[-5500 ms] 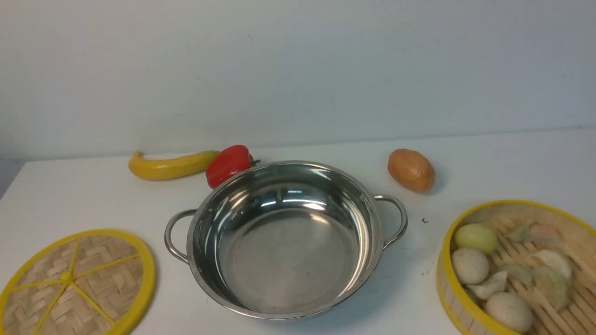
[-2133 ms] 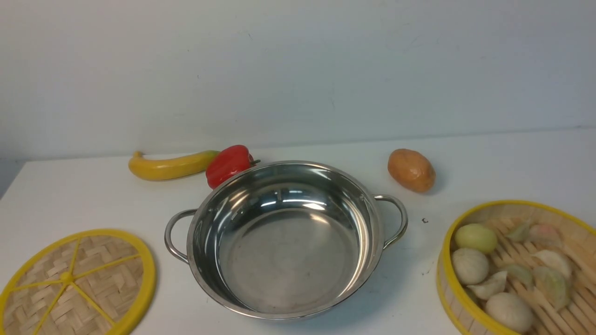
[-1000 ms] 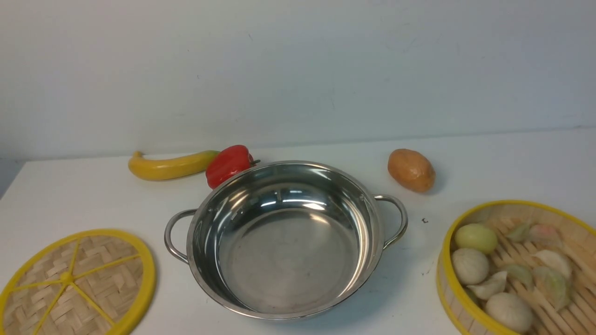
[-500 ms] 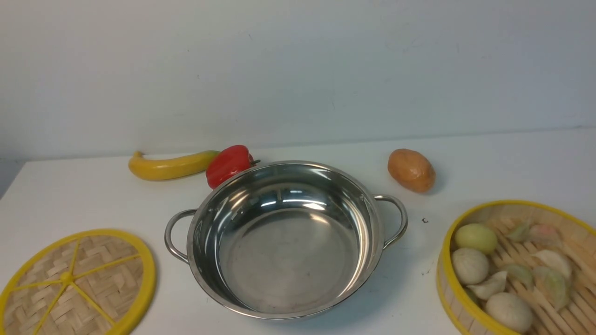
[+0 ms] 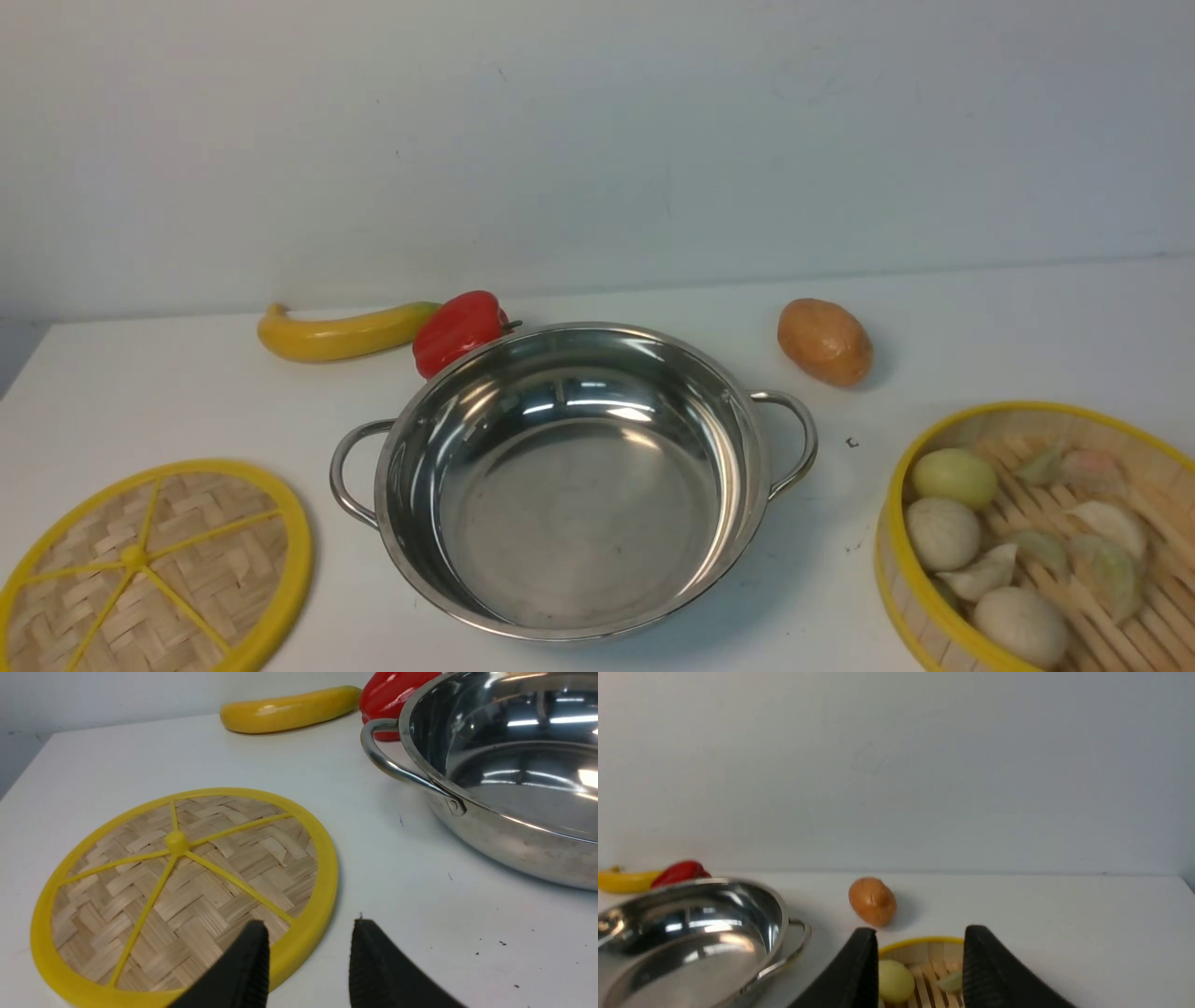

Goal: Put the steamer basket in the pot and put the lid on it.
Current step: Use the right arm to lift the steamer closest to it

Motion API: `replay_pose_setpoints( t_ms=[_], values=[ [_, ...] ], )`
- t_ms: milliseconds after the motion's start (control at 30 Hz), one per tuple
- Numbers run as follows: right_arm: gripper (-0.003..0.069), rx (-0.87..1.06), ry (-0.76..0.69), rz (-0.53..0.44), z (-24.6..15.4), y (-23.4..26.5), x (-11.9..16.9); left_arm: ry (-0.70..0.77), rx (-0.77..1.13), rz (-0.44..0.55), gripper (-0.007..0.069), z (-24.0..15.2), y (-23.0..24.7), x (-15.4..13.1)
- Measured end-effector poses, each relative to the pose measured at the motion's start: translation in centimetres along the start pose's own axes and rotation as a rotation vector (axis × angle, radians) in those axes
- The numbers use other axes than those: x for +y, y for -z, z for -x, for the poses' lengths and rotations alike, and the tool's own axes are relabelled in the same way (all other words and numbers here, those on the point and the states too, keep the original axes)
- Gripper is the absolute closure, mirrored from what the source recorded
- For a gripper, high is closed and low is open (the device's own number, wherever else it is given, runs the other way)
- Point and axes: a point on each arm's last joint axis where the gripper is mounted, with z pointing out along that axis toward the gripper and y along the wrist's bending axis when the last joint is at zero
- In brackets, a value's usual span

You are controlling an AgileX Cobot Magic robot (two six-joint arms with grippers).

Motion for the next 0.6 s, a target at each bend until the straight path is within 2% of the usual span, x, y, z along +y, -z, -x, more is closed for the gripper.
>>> replay_pose_setpoints(
  t_ms=[200,333,533,600],
  values=[
    [0.0419,0.203,0.056,0.012,-0.7,-2.2,-0.1,0.000,0.000,0.000,0.0387,0.0,0.0,0.0],
    [0.0419,0.304,0.054,0.015,0.3,-3.5,-0.2,0.000,0.000,0.000,0.0387,0.0,0.0,0.0],
    [0.0419,0.480,0.039,-0.046,3.5,-5.9,-0.8,0.000,0.000,0.000,0.0387,0.0,0.0,0.0],
    [0.0419,0.603,0.006,-0.087,4.6,-7.3,-1.1,0.000,0.000,0.000,0.0387,0.0,0.0,0.0]
  ],
)
